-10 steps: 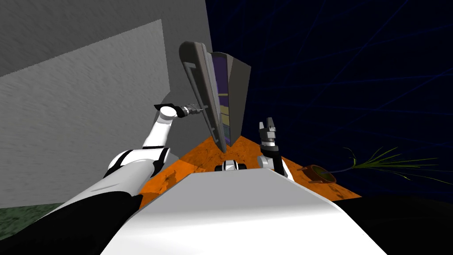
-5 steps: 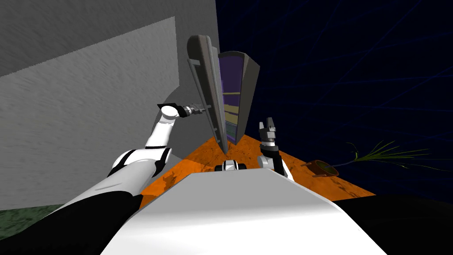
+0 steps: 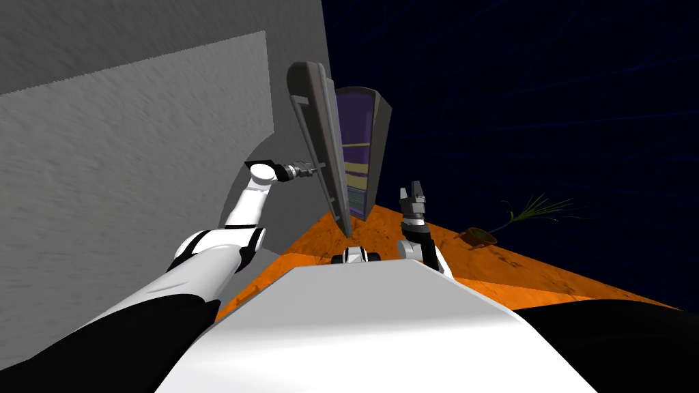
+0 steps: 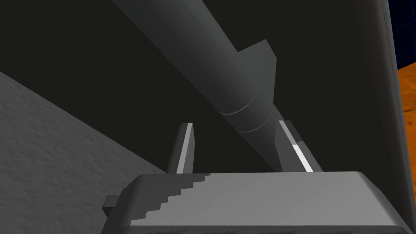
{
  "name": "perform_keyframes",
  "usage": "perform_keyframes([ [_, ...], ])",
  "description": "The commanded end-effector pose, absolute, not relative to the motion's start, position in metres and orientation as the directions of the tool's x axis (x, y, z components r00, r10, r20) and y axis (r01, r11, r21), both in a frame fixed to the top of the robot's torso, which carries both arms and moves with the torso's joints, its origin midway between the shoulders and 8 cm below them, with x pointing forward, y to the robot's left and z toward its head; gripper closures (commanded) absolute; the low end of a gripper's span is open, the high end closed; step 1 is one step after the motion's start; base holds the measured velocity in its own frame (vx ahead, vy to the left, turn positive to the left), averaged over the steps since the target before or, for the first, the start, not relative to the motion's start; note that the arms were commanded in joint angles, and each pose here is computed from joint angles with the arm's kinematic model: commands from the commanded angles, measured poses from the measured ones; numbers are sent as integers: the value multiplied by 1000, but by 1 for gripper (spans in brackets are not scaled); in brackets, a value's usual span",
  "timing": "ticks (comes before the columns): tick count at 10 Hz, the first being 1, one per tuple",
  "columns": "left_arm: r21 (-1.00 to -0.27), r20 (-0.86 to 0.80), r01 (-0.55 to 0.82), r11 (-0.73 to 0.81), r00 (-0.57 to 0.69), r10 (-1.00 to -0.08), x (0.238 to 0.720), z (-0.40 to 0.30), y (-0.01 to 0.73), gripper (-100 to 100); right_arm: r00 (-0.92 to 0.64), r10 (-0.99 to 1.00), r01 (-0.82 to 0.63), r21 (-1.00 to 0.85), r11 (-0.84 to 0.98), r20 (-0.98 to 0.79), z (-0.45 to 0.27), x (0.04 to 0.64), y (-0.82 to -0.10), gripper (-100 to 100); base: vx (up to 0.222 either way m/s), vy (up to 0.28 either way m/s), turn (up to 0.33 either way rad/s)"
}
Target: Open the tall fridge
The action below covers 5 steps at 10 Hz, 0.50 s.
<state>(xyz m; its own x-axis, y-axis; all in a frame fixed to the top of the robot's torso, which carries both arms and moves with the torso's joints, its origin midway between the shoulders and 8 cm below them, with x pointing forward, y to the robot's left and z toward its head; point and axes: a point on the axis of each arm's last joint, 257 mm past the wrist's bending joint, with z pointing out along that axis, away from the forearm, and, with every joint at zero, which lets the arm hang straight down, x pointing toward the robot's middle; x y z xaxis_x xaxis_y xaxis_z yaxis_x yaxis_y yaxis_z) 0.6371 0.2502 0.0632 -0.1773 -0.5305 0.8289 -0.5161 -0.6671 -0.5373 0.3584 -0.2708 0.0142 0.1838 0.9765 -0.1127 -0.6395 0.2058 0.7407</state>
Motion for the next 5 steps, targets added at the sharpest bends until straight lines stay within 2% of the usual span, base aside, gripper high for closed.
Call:
perform_keyframes([
  [1, -547, 827, -468, -694, -178, -533, 647, 75, 272, 100, 184, 977, -640, 741, 206, -113, 14, 358, -271, 0, -77, 367, -339],
  [5, -549, 827, -447, -707, -167, -537, 653, 77, 286, 100, 184, 976, -640, 741, 206, -113, 14, 358, -271, 0, -126, 338, -295],
])
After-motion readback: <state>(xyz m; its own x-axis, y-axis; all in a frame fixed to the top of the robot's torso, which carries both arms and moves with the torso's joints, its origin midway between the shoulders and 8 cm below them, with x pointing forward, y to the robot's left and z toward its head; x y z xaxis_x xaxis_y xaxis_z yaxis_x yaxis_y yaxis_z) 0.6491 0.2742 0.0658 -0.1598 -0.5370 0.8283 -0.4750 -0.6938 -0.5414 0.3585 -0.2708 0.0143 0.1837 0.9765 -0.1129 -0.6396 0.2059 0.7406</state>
